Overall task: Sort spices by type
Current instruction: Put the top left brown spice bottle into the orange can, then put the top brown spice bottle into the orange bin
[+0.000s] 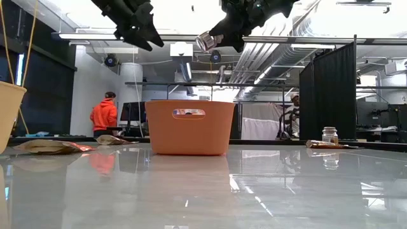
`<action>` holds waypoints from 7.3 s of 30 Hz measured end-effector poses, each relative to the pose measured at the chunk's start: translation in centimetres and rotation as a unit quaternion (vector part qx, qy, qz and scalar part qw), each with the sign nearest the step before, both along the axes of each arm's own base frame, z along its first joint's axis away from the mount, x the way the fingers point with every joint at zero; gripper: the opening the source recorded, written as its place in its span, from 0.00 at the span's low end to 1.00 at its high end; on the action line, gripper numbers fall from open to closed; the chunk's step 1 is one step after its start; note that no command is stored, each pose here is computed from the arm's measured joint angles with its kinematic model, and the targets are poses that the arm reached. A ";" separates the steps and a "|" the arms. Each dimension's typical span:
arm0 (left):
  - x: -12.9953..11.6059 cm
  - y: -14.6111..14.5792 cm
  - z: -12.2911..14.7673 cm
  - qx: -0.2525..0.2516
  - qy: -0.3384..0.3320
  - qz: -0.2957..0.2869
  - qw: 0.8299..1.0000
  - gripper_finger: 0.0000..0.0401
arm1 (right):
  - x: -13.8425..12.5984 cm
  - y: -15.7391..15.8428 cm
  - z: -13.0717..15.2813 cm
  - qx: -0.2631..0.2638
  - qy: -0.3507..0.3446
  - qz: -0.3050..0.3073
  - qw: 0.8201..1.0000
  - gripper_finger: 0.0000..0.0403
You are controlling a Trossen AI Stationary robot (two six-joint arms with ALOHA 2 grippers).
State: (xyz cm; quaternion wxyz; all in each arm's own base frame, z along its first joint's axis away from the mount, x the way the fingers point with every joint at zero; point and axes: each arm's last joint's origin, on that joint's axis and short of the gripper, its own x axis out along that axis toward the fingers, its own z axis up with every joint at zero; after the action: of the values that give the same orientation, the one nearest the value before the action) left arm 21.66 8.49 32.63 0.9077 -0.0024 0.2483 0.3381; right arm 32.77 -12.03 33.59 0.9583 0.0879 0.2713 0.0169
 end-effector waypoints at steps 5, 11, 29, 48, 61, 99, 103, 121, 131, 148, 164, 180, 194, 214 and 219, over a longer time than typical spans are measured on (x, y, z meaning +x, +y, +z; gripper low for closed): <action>-0.8 0.7 -0.2 -0.027 -0.066 0.006 0.997 0.84 | 0.2 0.7 -0.1 -0.003 0.005 0.013 1.000 0.43; -0.5 1.7 1.3 -0.031 -0.169 -0.013 0.985 0.84 | 0.4 1.6 -0.1 -0.006 0.004 0.038 0.999 0.43; -2.4 3.7 4.0 -0.047 -0.307 -0.044 0.950 0.84 | 5.2 5.5 -7.7 -0.032 0.163 0.115 0.979 0.43; -4.4 2.8 5.5 0.003 -0.313 -0.061 0.948 0.84 | 10.9 4.5 -12.1 -0.156 0.340 0.159 0.914 0.43; -6.6 1.4 7.3 0.052 -0.347 -0.059 0.934 0.84 | 11.3 4.2 -13.0 -0.197 0.351 0.155 0.902 0.67; -4.7 5.2 6.0 0.042 -0.333 -0.022 0.942 0.84 | -1.3 -9.6 -4.7 0.096 0.375 0.005 0.922 0.10; -4.6 5.2 6.3 0.040 -0.354 -0.024 0.934 0.84 | -7.0 -9.4 -5.1 0.084 0.356 -0.120 0.923 0.02; -3.3 6.2 5.2 -0.025 -0.375 -0.009 0.927 0.84 | -20.1 -6.3 -11.7 0.146 0.280 -0.629 0.711 0.00; -2.3 5.0 5.5 -0.102 -0.400 -0.132 0.901 0.84 | -18.9 -7.4 -13.0 0.102 0.261 -0.707 0.649 0.00; -2.8 3.6 7.5 -0.060 -0.438 -0.243 0.863 0.84 | -17.7 -5.6 -13.8 0.104 0.177 -0.872 0.443 0.00; -5.0 6.1 7.6 -0.061 -0.458 -0.171 0.870 0.84 | -17.2 -6.7 -14.9 0.100 0.178 -0.868 0.452 0.00; -5.0 6.2 7.6 -0.047 -0.457 -0.161 0.874 0.84 | -17.9 -8.2 -16.3 0.106 0.148 -0.860 0.478 0.00; -5.0 6.3 7.6 -0.030 -0.456 -0.146 0.878 0.84 | -18.5 -7.4 -17.4 0.093 0.168 -0.859 0.475 0.00; -5.0 6.3 7.6 -0.041 -0.462 -0.144 0.874 0.84 | -13.7 -6.6 -17.0 0.137 0.077 -0.787 0.597 0.00; -5.0 6.3 7.6 -0.041 -0.462 -0.144 0.874 0.84 | -12.5 -6.0 -16.8 0.142 0.070 -0.758 0.633 0.00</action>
State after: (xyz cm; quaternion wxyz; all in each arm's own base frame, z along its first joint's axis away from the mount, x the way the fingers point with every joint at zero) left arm 16.61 14.81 40.24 0.9568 -0.1597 -0.1877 0.1540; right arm 20.23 -18.01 16.78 0.5880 0.3988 0.1696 -0.6830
